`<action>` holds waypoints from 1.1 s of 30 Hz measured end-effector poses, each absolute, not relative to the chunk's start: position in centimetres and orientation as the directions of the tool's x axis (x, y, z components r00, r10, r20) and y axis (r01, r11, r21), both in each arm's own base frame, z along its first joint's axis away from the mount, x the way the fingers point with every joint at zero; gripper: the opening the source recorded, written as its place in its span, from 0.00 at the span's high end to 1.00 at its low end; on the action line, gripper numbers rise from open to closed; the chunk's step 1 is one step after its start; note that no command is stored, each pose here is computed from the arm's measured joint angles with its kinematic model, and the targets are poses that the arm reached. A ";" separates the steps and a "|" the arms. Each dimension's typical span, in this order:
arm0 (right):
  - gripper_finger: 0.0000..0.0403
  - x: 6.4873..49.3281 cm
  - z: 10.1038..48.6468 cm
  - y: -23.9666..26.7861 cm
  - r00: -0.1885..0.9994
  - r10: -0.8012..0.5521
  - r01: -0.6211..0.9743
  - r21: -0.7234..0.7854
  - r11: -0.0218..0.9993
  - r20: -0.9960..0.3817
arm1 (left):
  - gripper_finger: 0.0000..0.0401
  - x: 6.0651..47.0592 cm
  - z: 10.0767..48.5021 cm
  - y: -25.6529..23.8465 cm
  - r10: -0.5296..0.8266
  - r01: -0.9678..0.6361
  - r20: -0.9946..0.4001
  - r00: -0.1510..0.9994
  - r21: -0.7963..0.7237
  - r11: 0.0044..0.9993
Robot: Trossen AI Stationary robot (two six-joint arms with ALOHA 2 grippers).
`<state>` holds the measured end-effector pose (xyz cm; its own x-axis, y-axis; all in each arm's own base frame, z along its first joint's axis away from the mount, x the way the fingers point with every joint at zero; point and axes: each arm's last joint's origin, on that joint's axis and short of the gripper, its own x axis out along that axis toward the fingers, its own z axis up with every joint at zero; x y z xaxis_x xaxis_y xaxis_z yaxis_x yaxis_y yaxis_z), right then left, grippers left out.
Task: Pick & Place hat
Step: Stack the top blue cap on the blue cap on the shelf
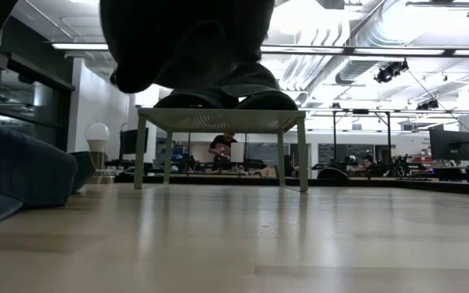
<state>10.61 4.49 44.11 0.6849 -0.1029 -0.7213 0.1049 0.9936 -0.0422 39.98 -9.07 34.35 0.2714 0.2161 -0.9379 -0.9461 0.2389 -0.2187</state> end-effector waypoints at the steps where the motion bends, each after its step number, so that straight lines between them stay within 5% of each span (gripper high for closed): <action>1: 0.68 10.5 44.1 4.5 0.686 -0.102 0.103 -0.042 0.994 -0.720 | 0.99 39.8 34.6 -9.0 0.227 -0.944 -0.933 0.280 -0.226 0.239; 19: 0.68 10.0 44.3 4.1 0.701 -0.123 0.110 -0.064 0.992 -0.702 | 0.99 41.7 40.8 -1.0 0.333 -0.720 -0.658 0.675 -0.490 0.491; 33: 0.68 10.2 44.5 3.8 0.723 -0.231 0.271 -0.040 0.962 -0.651 | 0.99 36.3 49.1 3.8 0.452 -0.580 -0.365 0.814 -0.466 0.668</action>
<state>10.22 3.82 44.48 0.7231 -0.2306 -0.6511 0.2711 0.9617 -0.0396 36.27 3.75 49.11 0.8139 0.4522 -0.3648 -0.5801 0.6682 -0.4659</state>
